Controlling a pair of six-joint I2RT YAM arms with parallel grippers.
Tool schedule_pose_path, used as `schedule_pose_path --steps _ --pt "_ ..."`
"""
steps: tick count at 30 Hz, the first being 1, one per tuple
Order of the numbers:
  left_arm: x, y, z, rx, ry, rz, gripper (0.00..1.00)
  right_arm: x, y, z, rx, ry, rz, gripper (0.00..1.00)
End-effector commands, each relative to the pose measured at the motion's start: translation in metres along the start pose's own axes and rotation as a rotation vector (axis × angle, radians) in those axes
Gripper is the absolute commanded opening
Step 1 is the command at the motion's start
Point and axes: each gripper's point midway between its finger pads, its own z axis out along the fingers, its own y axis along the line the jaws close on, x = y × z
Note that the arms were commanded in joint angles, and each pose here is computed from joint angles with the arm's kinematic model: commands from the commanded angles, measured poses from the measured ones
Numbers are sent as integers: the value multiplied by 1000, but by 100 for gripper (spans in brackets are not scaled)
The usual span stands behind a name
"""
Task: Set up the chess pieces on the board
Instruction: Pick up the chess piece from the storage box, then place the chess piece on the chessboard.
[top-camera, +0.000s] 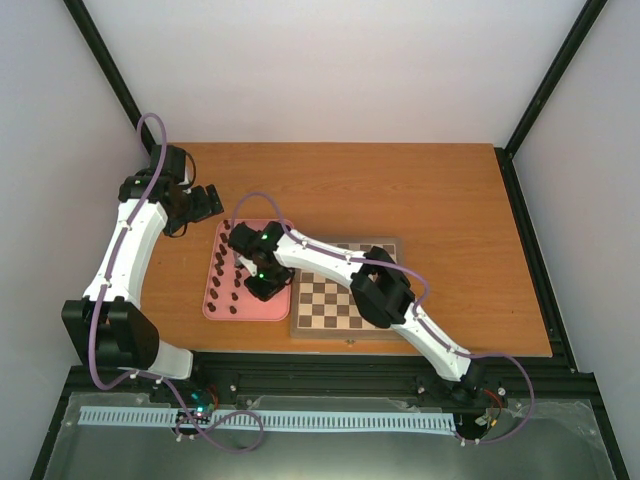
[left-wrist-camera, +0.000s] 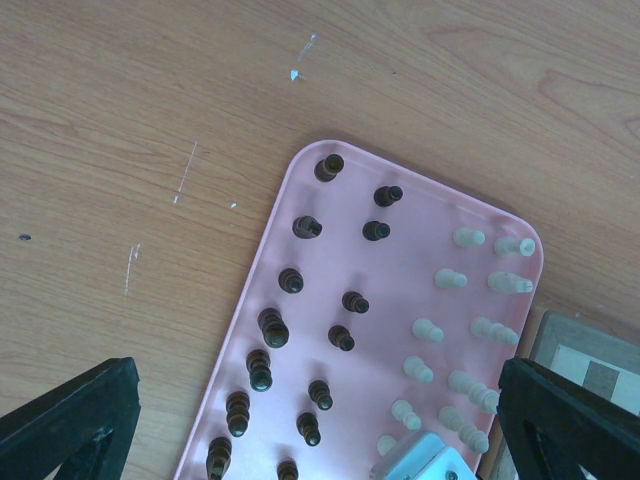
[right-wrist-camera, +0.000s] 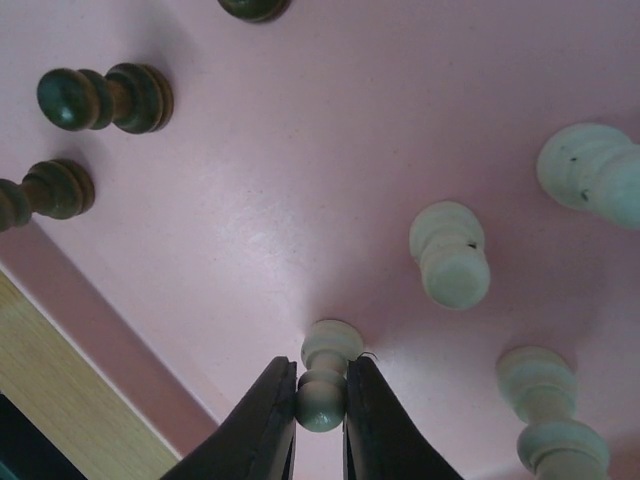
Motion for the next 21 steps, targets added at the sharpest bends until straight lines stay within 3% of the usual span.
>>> schedule_pose_path --steps 1,12,21 --pt "-7 -4 -12 16 -31 13 100 -1 5 -9 14 -12 -22 12" --pt "-4 -2 -11 11 -30 16 100 32 7 -84 45 -60 -38 8" --pt "-6 -4 -9 14 -27 13 100 140 -58 -109 149 -16 249 8"
